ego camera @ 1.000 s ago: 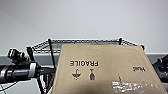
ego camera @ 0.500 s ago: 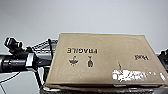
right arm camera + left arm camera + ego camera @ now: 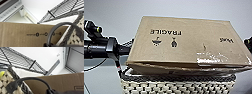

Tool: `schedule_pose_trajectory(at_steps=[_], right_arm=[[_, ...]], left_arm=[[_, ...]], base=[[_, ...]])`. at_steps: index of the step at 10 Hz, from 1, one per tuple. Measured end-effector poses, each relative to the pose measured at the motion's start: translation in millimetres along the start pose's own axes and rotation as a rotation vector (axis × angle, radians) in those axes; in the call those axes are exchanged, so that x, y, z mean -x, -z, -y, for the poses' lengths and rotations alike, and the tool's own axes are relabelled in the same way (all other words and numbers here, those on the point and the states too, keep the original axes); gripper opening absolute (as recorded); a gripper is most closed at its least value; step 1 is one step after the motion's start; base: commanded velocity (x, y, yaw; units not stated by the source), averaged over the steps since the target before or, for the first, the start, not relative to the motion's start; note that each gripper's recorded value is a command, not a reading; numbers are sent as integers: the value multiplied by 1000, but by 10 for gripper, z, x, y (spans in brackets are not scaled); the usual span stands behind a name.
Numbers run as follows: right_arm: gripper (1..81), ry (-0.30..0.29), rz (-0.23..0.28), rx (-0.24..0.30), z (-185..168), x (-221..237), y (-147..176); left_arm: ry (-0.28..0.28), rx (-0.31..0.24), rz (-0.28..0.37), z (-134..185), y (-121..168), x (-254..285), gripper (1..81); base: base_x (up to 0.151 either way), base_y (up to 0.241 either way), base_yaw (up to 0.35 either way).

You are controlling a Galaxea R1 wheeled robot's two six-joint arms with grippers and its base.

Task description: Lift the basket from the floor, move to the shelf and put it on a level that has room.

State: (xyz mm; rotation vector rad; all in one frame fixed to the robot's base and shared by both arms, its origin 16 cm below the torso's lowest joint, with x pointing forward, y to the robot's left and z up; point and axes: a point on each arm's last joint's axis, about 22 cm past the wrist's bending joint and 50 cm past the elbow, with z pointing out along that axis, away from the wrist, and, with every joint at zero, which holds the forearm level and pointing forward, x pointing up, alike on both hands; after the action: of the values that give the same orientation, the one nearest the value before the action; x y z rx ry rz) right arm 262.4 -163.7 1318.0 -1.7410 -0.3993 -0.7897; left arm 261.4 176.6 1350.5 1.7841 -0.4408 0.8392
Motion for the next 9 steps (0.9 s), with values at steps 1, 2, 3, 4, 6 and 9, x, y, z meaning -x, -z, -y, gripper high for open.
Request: schedule_pose_trajectory(at_steps=[1, 2, 3, 4, 6, 9], right_arm=[[10, 2, 4, 3, 37, -37, 1], [10, 7, -1, 3, 86, -86, 14], [10, 19, 4, 6, 148, -115, 27], [10, 31, 9, 11, 207, -153, 39], [10, 51, 8, 23, 335, -278, 72], [10, 53, 7, 41, 422, -507, 56]], left_arm=[[-1, -7, -3, -45, 21, -76, 10], [-6, -13, -7, -80, 38, -155, 10], [-6, -17, -11, -113, 49, -223, 10], [-11, -22, -9, -159, 55, -274, 10], [-35, -25, -20, -312, 87, -405, 10], [-45, -30, -41, -482, 116, -660, 10]], base=[[0, 0, 0], [0, 0, 0], [0, 0, 0], [0, 0, 0], [0, 0, 0], [0, 0, 0]])
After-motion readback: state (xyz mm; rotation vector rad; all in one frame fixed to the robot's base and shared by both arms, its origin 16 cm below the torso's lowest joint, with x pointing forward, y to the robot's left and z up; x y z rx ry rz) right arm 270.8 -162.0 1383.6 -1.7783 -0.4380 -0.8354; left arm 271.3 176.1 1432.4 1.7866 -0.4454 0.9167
